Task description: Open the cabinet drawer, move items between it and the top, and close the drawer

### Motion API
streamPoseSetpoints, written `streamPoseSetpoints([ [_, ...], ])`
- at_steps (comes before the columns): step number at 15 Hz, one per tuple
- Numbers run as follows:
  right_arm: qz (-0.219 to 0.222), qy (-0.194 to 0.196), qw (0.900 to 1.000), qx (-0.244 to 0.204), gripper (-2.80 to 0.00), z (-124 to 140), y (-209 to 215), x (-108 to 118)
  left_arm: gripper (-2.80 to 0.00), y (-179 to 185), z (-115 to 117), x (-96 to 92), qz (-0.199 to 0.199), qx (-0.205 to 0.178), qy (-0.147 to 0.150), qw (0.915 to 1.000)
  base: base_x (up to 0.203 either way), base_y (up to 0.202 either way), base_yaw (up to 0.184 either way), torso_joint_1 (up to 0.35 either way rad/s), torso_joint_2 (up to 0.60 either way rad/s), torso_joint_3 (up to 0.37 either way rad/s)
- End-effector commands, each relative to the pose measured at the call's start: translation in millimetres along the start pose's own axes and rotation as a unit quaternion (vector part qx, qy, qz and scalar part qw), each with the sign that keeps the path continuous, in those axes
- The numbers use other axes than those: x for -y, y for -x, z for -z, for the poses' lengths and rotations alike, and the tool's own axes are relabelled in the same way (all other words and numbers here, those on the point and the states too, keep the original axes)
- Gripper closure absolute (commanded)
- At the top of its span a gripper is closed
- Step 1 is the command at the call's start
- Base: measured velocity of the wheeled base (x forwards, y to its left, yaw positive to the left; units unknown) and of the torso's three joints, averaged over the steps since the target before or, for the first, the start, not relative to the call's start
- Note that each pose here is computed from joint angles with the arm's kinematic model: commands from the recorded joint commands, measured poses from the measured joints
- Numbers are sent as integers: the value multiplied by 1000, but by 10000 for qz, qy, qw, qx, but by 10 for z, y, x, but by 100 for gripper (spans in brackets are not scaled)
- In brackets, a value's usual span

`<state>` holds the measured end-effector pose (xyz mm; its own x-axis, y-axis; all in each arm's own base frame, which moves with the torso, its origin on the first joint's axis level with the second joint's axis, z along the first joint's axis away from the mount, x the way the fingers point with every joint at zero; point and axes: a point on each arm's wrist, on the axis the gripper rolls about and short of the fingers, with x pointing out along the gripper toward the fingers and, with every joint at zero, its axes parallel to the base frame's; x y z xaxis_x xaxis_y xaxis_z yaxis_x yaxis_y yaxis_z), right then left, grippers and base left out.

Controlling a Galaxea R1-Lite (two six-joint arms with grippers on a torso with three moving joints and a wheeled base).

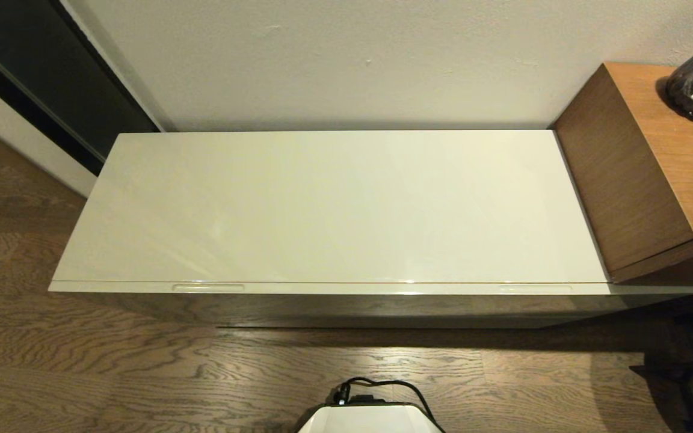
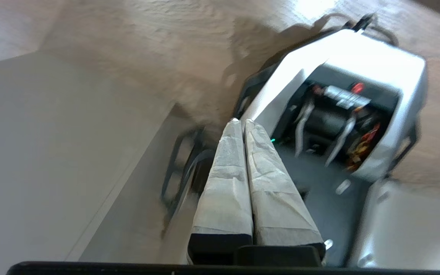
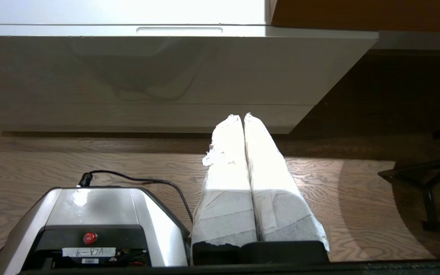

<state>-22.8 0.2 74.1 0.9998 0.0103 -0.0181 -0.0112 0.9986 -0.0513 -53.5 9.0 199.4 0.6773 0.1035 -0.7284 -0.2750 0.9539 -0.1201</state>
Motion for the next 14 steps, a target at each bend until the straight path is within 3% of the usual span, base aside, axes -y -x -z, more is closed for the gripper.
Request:
streamPoseSetpoints([
  [1,-3,11,10000,-9,0,0,-1,0,0,110,451,-58,-107,410,-54,9991,0,0,0,0,0,0],
  [2,-3,11,10000,-9,0,0,-1,0,0,89,590,-37,-205,192,-255,9993,0,0,0,0,0,0],
  [3,-3,11,10000,-9,0,0,-1,0,0,20,655,-37,-208,-8,-217,9995,0,0,0,0,0,0],
  [4,-3,11,10000,-9,0,0,-1,0,0,-11,662,-45,-228,34,-200,9995,0,0,0,0,0,0],
  [7,-3,11,10000,-9,0,0,-1,0,0,-76,829,-174,-71,496,-647,9966,0,0,0,0,0,0],
  [10,-3,11,10000,-8,0,0,-1,0,0,-184,1116,-257,-19,1104,-1095,9878,0,0,0,0,0,0],
  [12,-3,8,10000,-9,0,0,-1,0,0,-191,1042,-237,-9,1432,-1312,9810,0,0,0,0,0,0],
  [14,-3,11,10000,-9,0,0,-1,0,0,-297,952,-196,74,1716,-1313,9764,0,0,0,0,0,0],
])
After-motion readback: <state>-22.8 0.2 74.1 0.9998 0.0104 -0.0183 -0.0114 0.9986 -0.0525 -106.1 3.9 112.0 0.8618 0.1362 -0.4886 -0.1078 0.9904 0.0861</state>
